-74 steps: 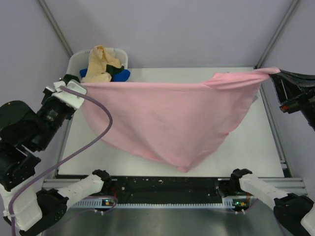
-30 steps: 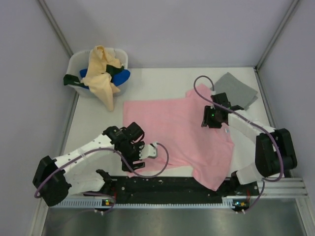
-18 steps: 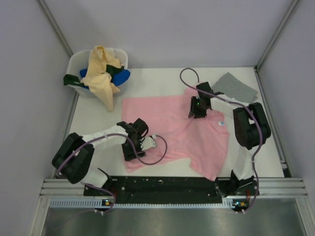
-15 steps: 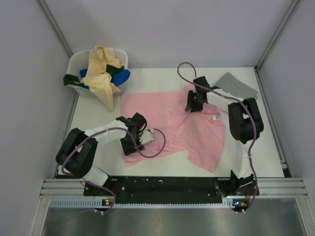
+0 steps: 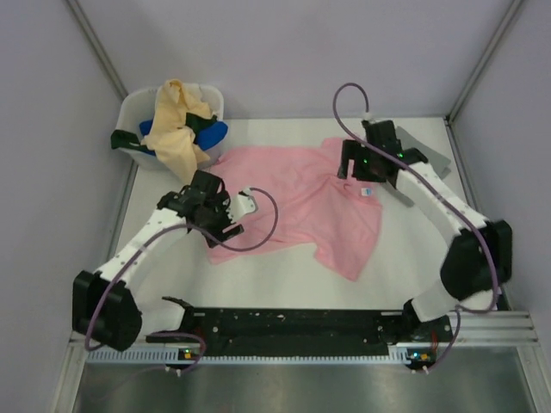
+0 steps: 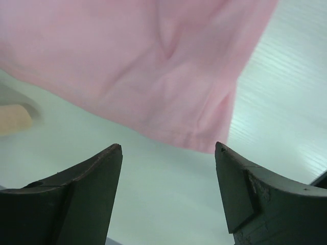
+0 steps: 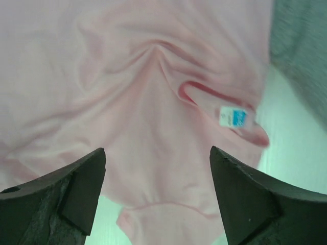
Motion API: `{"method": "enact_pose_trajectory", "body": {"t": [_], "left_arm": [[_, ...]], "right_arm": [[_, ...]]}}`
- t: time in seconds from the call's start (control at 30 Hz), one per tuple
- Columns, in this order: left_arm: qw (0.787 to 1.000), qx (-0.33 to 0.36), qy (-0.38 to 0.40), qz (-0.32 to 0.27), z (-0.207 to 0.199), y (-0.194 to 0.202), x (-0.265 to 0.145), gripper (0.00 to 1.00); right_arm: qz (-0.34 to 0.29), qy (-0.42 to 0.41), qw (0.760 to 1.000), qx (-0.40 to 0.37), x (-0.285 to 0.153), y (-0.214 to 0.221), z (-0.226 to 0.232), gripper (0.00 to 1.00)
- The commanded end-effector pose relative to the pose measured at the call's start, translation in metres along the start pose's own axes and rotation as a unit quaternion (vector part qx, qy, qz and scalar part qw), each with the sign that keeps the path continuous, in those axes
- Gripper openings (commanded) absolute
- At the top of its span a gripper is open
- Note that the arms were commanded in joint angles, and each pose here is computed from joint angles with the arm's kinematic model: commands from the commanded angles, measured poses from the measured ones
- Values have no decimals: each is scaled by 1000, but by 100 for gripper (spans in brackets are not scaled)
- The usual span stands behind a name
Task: Fold and stack the t-shirts
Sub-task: Flatten out the tshirt
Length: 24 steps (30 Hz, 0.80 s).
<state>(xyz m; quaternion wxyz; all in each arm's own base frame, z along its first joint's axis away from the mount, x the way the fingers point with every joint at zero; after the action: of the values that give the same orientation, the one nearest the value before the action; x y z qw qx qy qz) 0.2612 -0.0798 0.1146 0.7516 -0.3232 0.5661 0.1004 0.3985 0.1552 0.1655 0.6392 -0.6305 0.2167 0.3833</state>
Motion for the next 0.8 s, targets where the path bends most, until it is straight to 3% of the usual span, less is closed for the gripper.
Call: {"method": "enact_pose_trajectory", "body": {"t": [0.0, 0.2, 0.47, 0.53, 0.7, 0.77], "left_arm": [[996, 11, 93, -6, -49, 28, -13, 77], [997, -26, 37, 60, -37, 55, 17, 71], [996, -48, 18, 68, -28, 54, 37, 69], [996, -52, 21, 72, -28, 56, 40, 70], [994, -67, 78, 38, -34, 41, 23, 70], [992, -65, 103, 14, -37, 32, 4, 71]], "right_arm": [[-3, 65, 998, 20, -66, 56, -28, 83], [106, 83, 988, 81, -77, 161, -35, 84], [170, 45, 977, 120, -52, 228, -18, 79], [168, 25, 977, 126, -47, 231, -12, 74], [149, -43, 977, 144, -31, 226, 8, 44], [159, -63, 974, 148, -27, 229, 15, 21]]}}
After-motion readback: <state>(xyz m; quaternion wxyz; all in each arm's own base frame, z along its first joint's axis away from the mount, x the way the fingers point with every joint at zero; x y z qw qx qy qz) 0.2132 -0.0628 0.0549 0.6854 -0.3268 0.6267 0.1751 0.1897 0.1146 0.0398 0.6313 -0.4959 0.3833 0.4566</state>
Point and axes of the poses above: each gripper's point midway between its finger pads, its own x axis out along the fingers, its own z axis along the line the jaws close on, y = z × x, the point moved 2 cm from there along -x, back along the fingers, and after that the axes turned 11 degrees about -x, right-handed, at the moved point
